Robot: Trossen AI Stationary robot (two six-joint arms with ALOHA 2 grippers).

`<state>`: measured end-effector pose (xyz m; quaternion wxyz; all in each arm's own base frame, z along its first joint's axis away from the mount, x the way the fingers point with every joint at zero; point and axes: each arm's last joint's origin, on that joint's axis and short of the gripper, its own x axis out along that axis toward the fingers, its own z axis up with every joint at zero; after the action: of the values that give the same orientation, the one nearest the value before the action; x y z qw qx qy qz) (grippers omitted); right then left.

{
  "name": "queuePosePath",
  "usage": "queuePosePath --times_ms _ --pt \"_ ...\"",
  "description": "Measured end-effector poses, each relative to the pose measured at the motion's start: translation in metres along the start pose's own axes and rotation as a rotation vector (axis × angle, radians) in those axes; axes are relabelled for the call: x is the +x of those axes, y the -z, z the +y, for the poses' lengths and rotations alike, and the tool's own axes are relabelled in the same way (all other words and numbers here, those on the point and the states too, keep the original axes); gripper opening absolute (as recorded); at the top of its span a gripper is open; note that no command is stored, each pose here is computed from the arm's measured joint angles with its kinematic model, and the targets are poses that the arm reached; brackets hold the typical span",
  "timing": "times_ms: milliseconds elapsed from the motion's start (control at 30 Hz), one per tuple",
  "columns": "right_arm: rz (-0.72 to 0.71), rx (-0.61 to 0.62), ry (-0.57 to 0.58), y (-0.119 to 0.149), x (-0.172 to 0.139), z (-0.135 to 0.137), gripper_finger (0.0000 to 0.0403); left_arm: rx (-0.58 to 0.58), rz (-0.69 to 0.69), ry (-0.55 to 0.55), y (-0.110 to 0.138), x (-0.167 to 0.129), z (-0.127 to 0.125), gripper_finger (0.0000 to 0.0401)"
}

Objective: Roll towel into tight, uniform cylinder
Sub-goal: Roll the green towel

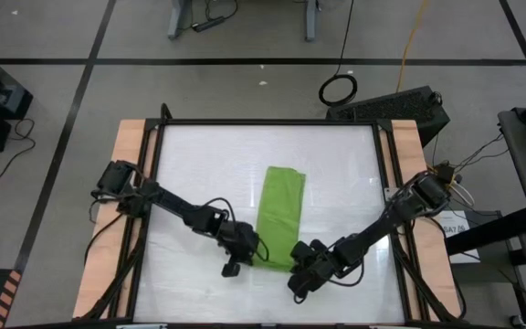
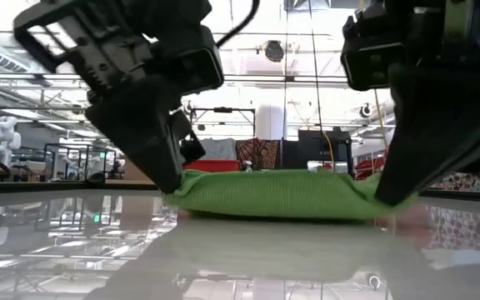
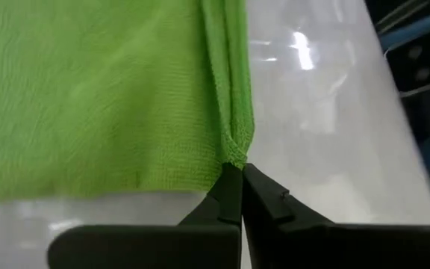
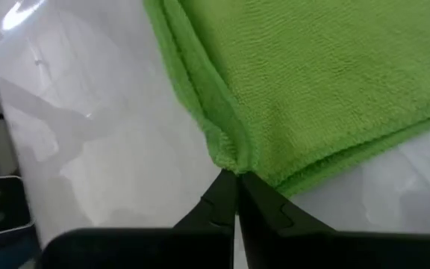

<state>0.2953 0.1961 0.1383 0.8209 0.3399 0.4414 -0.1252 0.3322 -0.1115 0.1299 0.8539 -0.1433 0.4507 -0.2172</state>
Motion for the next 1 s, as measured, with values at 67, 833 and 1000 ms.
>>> queuePosePath --times_ms 67,833,1000 --pt "0.024 0.010 -0.011 0.001 -0.003 0.001 0.0000 -0.061 0.001 0.029 -0.002 -0.002 0.004 0.0001" --pt "0.003 -0.172 0.033 -0.007 -0.029 -0.001 0.0169 -0.465 0.085 0.152 -0.004 -0.012 0.023 0.0000" --pt "-0.057 -0.538 -0.037 -0.004 -0.046 0.010 0.0216 -0.501 0.075 0.142 -0.005 -0.013 0.030 0.0000"
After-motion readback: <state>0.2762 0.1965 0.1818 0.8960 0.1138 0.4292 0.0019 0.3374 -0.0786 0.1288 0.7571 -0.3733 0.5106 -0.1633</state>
